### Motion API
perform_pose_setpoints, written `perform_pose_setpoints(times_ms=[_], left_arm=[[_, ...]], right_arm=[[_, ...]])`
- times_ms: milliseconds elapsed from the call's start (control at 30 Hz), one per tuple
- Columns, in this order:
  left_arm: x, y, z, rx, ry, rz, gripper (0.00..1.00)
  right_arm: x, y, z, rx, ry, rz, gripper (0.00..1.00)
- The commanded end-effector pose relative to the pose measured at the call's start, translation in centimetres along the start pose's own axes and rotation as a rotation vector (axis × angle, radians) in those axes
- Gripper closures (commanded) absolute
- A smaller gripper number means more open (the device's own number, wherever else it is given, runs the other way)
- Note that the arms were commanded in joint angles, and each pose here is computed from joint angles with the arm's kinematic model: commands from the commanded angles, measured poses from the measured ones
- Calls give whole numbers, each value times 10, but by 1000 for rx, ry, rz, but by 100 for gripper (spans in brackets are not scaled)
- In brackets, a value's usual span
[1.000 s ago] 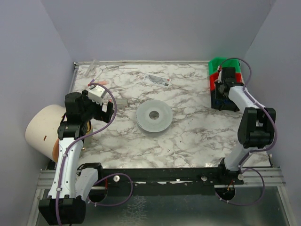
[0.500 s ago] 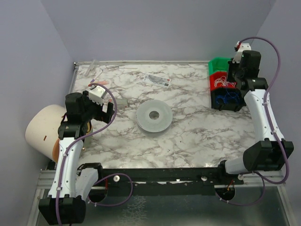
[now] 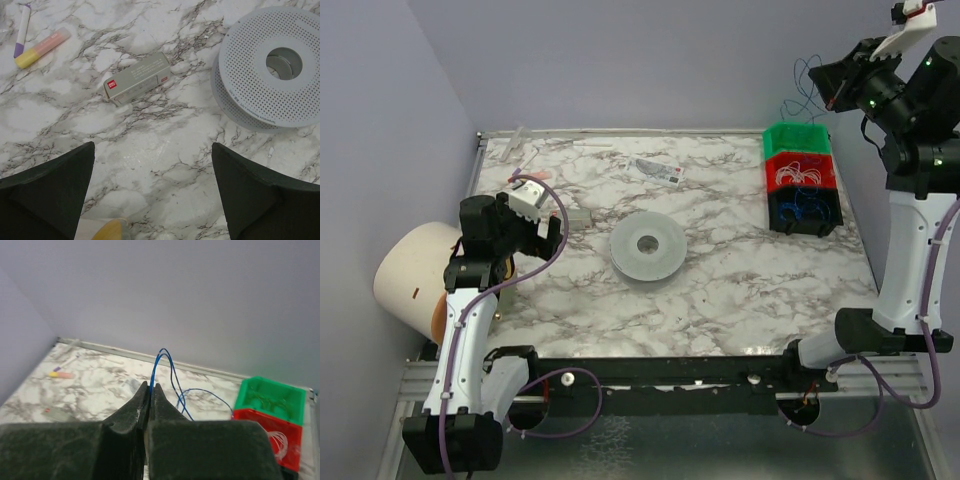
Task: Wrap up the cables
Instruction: Pick up the cable from the storage box, then adjust the cable at the center of the board.
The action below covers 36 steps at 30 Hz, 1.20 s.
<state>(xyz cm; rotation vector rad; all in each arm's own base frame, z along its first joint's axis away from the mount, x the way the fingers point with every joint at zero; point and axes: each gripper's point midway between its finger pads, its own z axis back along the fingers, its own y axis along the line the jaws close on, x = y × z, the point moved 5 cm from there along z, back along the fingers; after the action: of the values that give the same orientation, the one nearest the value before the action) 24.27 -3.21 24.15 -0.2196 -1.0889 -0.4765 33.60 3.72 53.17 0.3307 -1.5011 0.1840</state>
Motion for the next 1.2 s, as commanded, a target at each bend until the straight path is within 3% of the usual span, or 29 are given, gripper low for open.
perform_pose_setpoints(times_ms=[0, 100, 233, 400, 533, 633, 700, 933, 1167], left_arm=[[-2, 0, -2, -12, -5, 3, 1], [5, 5, -2, 22, -29, 9, 1], [49, 11, 9, 43, -130, -25, 1], [124, -1, 24, -126, -307, -89, 1], [173, -18, 13, -337, -424, -2, 1], [204, -36, -13, -363, -464, 55, 1], [214, -54, -38, -336, -448, 43, 1], [212, -141, -109, -552, -318, -70, 1], [195, -210, -140, -675, -200, -171, 1]], right_arm=[[5, 35, 2, 244, 28, -106, 100], [14, 56, 6, 394, 9, -149, 99], [13, 85, 5, 553, 17, -191, 99], [-14, 114, -9, 644, 59, -211, 99], [-44, 111, -23, 621, 44, -252, 99], [-73, 105, -39, 603, 95, -259, 100], [-93, 106, -44, 642, 148, -264, 99], [-119, 109, -39, 688, 183, -249, 99], [-124, 109, -35, 650, 176, -342, 99]])
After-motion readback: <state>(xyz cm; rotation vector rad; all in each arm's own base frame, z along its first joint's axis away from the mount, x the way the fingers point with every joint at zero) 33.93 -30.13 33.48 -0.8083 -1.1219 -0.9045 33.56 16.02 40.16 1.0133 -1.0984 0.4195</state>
